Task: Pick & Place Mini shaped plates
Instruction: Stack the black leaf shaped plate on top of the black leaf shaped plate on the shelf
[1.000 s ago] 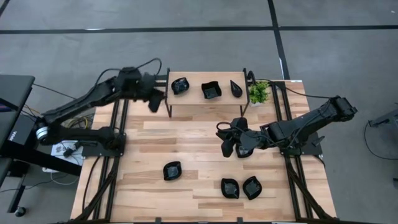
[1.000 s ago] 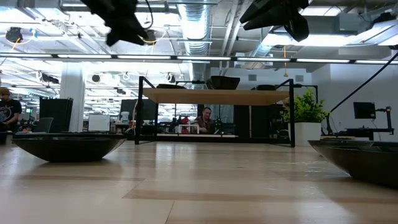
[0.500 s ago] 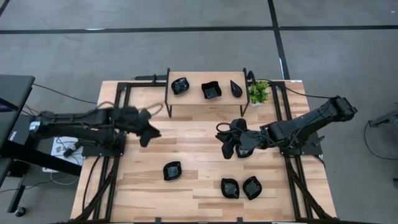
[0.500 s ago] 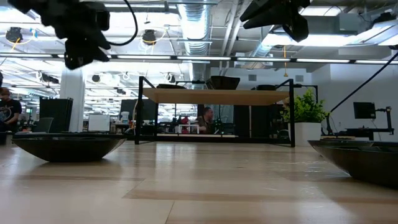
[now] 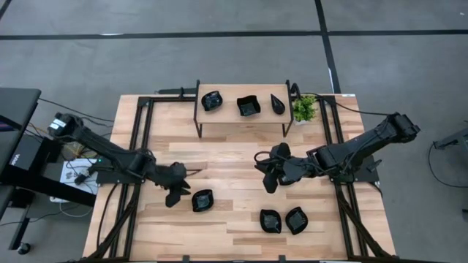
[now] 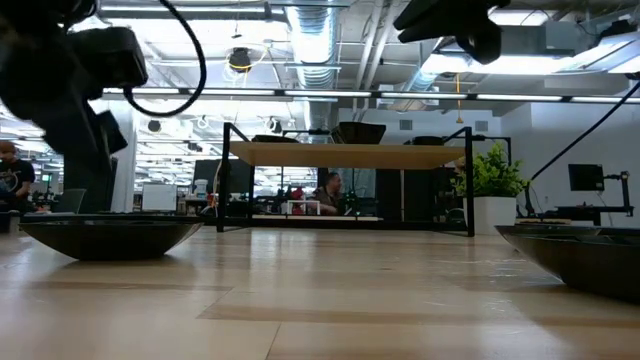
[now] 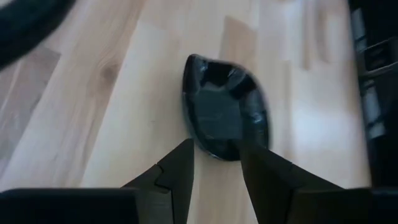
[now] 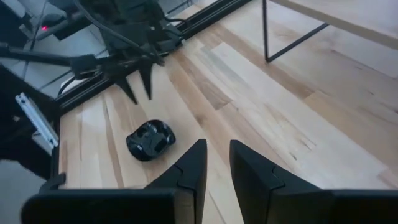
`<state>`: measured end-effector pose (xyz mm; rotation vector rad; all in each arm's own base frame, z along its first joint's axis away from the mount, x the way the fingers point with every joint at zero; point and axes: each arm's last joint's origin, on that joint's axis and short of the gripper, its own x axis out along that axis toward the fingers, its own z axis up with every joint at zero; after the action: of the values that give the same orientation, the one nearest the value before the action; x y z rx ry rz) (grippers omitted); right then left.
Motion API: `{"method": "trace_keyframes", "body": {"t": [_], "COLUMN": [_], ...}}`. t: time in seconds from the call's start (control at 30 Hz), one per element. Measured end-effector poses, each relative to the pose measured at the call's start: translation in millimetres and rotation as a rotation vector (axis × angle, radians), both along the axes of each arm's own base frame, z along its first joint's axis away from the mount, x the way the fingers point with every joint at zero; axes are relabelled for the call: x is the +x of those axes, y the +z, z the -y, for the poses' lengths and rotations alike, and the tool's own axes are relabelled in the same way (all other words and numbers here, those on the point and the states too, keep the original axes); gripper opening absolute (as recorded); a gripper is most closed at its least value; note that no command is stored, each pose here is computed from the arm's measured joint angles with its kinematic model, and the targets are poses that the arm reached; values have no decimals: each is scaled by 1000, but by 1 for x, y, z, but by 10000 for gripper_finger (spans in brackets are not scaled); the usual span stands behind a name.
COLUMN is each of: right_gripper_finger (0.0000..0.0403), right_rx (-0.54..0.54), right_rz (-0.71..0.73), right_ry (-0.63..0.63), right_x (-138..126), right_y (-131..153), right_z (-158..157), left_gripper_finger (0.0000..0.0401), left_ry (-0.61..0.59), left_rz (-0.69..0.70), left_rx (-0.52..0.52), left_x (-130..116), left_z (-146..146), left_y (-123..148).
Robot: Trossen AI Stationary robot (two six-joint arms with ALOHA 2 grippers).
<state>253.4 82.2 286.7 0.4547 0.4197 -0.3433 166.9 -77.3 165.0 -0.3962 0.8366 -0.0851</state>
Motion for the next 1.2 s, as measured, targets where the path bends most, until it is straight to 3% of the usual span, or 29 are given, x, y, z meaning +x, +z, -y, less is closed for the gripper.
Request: {"method": "trace_keyframes", "body": {"t": [0.47, 1.2], "right_gripper_finger": [65, 65], "right_rx": [-2, -3], "right_rz": [-1, -1], "right_ry": [44, 40], "right_x": [-4, -4], "right_y": [0, 0], "right_z": [-11, -11], "left_gripper_finger": [131, 131], "left_ry": [52, 139], "left_rz": [-49, -30], "left_rx": [96, 19], "left_x": [12, 21], "left_z": [10, 13], "left_y": [-25, -29]}}
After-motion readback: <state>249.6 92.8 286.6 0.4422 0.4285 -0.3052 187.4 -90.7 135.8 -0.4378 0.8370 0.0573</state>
